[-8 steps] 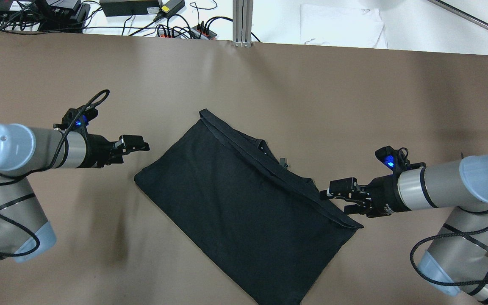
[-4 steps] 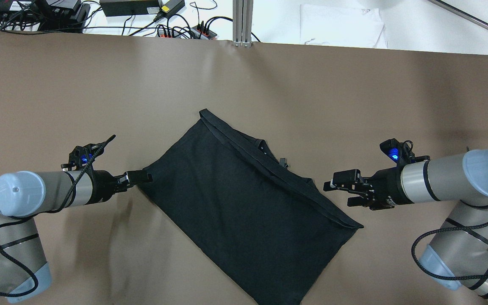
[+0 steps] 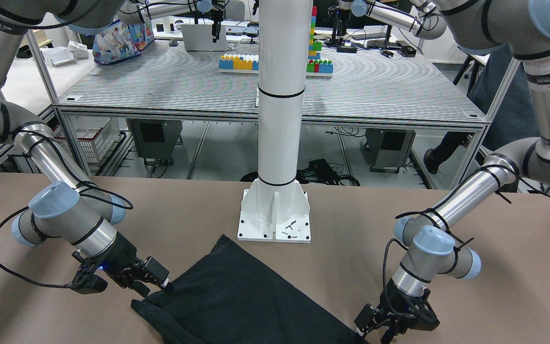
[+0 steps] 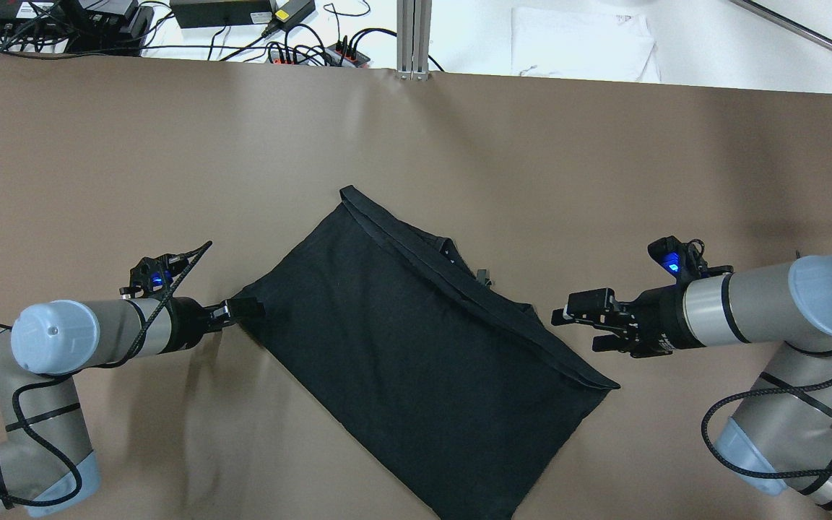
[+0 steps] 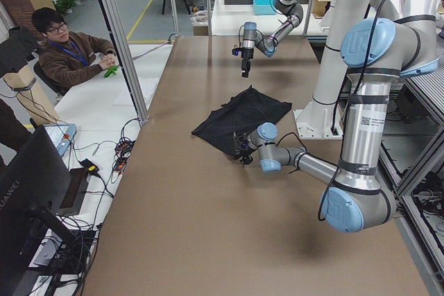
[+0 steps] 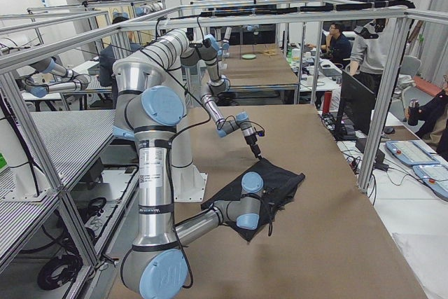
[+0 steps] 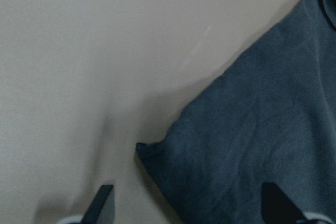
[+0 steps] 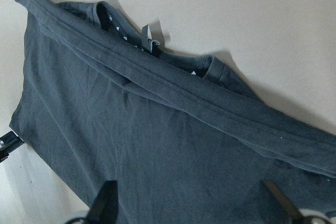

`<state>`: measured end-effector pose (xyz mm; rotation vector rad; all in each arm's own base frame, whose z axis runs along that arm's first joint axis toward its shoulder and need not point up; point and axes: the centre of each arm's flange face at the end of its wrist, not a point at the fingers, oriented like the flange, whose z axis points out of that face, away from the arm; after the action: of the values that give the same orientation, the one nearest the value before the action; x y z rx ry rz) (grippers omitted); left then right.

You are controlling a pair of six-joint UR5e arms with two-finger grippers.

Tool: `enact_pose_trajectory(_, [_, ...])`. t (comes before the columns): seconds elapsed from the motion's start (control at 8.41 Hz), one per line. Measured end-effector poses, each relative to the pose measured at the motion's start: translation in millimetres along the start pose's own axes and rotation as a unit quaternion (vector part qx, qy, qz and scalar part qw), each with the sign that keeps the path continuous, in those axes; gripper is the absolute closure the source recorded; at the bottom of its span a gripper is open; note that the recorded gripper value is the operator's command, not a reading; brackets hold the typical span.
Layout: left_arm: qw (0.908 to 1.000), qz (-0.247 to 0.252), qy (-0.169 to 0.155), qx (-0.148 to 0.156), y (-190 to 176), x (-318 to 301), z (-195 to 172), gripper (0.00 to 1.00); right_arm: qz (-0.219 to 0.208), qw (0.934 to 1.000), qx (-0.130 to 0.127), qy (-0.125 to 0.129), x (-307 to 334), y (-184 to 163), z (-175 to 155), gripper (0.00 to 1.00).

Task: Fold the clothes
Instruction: 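Grasp the shirt corner nearest the left gripper while the right gripper releases and withdraws, then pull the grasped corner away from the robot with the left gripper, straightening the shirt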

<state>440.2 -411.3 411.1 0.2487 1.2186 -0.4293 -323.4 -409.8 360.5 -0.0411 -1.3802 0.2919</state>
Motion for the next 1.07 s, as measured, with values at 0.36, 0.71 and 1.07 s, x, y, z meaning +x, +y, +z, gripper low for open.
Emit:
enact_pose_trajectory(0.36, [1.0,0.001,-0.003,0.001,-2,2,9,1.0,0.0,1.0,0.0,0.001,1,1,1,0.06])
enact_pose_trajectory(0.71, [1.0,-0.002,-0.001,0.003,-5,7,10,1.0,0.0,1.0,-0.001,0.001,2,2,1,0.06])
enact_pose_trajectory(1.07, [1.0,-0.004,0.005,0.003,-10,15,7,1.0,0.002,1.0,-0.001,0.004,6,2,1,0.06])
